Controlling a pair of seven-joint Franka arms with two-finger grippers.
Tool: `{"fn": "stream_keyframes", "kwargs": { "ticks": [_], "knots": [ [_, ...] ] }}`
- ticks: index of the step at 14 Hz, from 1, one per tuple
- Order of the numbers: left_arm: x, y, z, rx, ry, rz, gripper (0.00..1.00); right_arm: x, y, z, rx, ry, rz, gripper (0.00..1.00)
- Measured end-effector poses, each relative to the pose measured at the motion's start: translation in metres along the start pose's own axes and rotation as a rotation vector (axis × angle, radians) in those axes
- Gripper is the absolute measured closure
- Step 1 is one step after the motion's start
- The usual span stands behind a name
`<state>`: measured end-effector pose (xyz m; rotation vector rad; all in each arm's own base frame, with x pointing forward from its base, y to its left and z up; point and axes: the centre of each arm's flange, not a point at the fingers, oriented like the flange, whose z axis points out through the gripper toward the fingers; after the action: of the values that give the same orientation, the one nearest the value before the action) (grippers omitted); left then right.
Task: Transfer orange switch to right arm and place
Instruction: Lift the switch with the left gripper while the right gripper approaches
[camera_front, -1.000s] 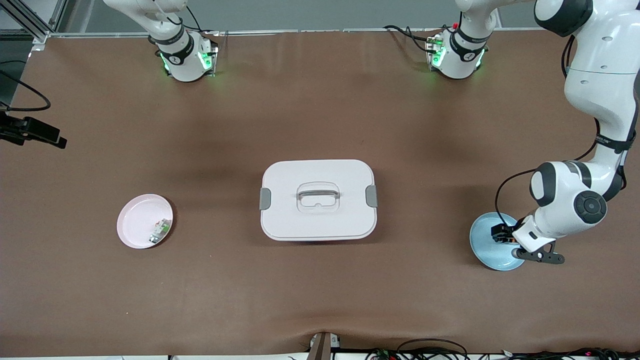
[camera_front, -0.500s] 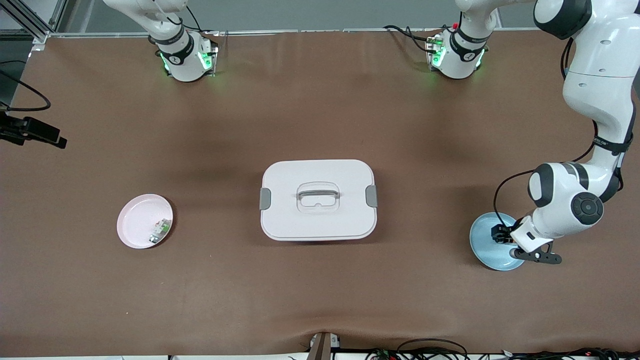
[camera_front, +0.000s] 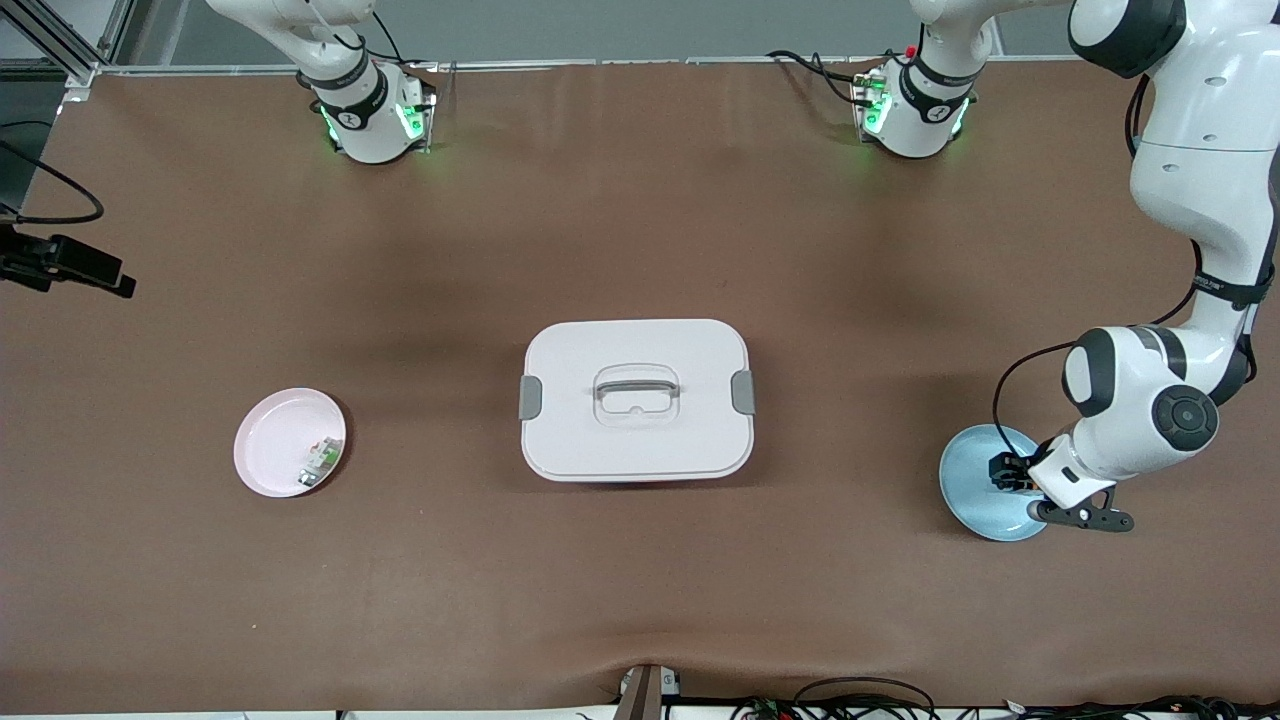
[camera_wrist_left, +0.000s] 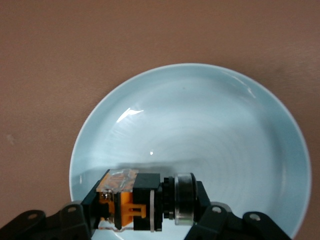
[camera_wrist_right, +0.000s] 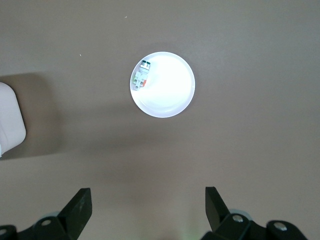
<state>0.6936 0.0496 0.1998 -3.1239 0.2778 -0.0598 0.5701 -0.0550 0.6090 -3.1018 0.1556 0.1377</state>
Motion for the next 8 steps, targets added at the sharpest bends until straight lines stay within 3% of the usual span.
{"fn": "stream_keyframes", "kwargs": {
  "ticks": [4, 8],
  "knots": [
    [0.015, 0.055, -0.069, -0.059, -0.011, 0.036, 0.27, 0.003, -0.005, 0.007, 0.001, -0.016, -0.009, 0.00],
    [0.013, 0.094, -0.119, -0.165, -0.057, -0.152, 0.27, 0.004, -0.045, 0.012, -0.002, -0.026, -0.077, 0.00]
  ]
}}
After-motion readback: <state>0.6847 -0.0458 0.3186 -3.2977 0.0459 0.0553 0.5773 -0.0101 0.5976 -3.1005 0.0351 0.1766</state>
